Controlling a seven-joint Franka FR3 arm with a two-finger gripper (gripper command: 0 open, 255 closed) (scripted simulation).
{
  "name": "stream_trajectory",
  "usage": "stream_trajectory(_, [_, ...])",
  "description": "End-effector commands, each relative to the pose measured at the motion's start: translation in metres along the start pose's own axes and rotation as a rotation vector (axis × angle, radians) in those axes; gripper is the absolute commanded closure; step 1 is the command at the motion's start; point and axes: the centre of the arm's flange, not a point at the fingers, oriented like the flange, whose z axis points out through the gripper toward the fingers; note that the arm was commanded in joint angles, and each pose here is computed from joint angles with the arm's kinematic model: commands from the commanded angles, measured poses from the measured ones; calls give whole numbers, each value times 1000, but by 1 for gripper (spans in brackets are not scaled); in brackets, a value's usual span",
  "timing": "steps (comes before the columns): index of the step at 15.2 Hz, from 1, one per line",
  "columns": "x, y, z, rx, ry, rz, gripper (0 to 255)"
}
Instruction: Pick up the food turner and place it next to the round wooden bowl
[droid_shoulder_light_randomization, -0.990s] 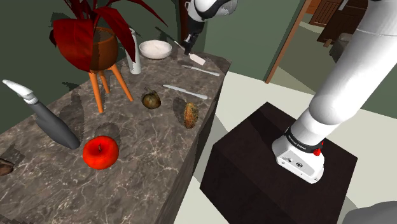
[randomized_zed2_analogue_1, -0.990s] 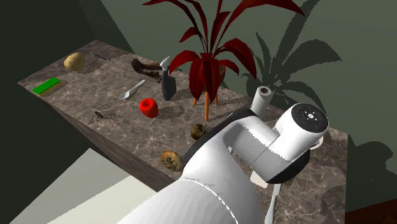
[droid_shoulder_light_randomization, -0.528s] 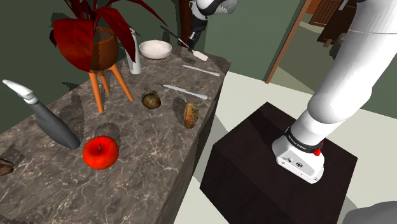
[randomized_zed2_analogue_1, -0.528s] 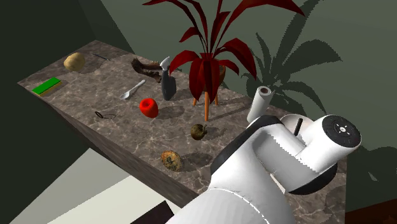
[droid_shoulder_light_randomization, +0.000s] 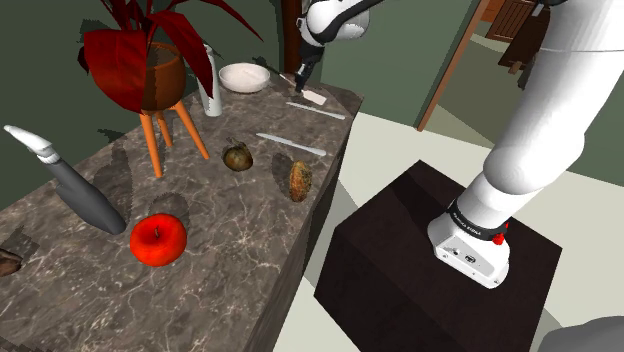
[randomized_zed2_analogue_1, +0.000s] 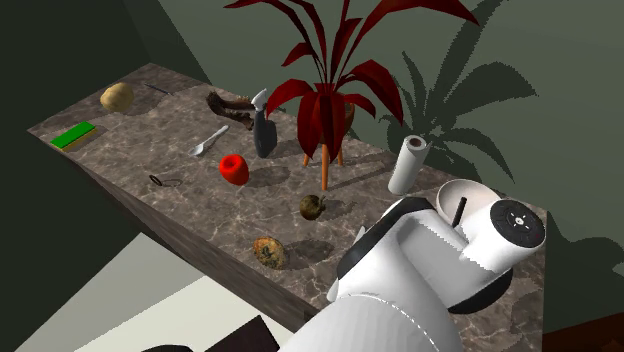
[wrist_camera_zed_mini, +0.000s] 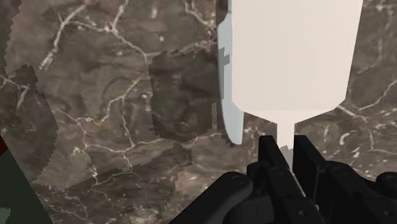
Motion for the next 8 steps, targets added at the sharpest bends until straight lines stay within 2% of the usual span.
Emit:
stream_trajectory(1, [-3,0,11,0,1,0,255])
stream_trajectory(8, [-11,0,47,0,1,0,255])
